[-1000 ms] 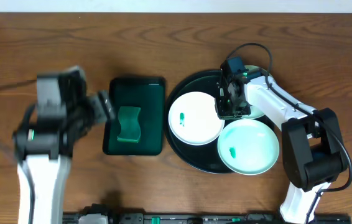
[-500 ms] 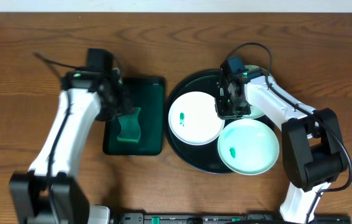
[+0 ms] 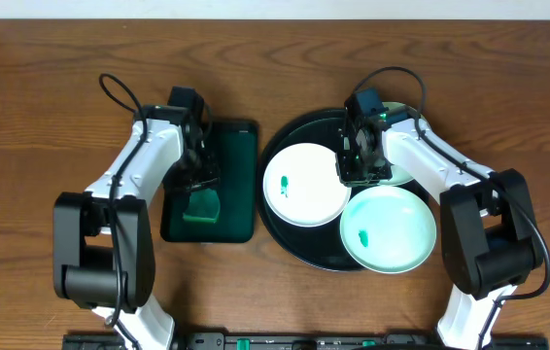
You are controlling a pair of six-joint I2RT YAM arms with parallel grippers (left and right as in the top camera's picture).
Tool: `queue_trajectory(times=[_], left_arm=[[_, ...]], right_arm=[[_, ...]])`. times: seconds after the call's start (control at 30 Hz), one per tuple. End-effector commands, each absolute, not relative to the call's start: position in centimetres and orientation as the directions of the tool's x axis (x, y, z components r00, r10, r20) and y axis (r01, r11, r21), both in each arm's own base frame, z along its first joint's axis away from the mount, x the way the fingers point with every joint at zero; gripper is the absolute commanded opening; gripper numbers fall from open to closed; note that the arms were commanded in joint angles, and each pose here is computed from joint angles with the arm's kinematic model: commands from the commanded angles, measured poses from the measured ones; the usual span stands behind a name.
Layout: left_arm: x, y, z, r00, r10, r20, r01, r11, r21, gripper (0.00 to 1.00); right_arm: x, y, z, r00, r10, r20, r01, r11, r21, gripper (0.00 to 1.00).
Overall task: Clean dirty plates on tray and stack at the side
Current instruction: 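Reach the left gripper to the green sponge on the tray, then grasp the green sponge with the left gripper and lift it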
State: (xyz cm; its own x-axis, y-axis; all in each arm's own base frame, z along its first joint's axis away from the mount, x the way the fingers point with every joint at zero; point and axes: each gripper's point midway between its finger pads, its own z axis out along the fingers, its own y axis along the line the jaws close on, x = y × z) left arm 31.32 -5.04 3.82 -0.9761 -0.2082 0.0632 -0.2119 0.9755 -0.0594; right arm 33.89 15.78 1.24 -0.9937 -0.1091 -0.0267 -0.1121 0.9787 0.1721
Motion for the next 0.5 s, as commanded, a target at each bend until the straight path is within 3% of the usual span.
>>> queue_trajectory(times=[0.0, 0.23, 0.33, 0.43, 0.47], left_arm=[[30.7, -4.7, 1.9, -0.974, -0.211, 0.080, -0.214, 0.976, -0.039, 0.49], [30.5, -4.7, -0.1, -0.976, -0.210, 0.048, -0.213, 0.976, -0.051, 0.43], [30.4, -4.7, -0.5, -0.977, -0.211, 0.044, -0.213, 0.976, -0.052, 0.22], [30.5, -4.7, -0.2, -0.977, -0.211, 0.036, -0.212, 0.976, -0.056, 0.08], [30.6, -4.7, 0.1, -0.977, -0.210, 0.030, -0.212, 0.976, -0.058, 0.08]], right_arm=[[33.6, 15.9, 1.0, -0.993, -0.114, -0.018, -0.115, 0.979, 0.170, 0.18], [33.6, 15.9, 1.0, -0.993, -0.114, -0.019, -0.115, 0.979, 0.171, 0.18], [33.6, 15.9, 1.0, -0.993, -0.114, -0.019, -0.115, 0.979, 0.171, 0.18], [33.6, 15.9, 1.0, -0.993, -0.114, -0.019, -0.115, 0.979, 0.171, 0.18], [33.6, 15.9, 1.0, -0.993, -0.114, -0.019, -0.115, 0.979, 0.171, 0.18]])
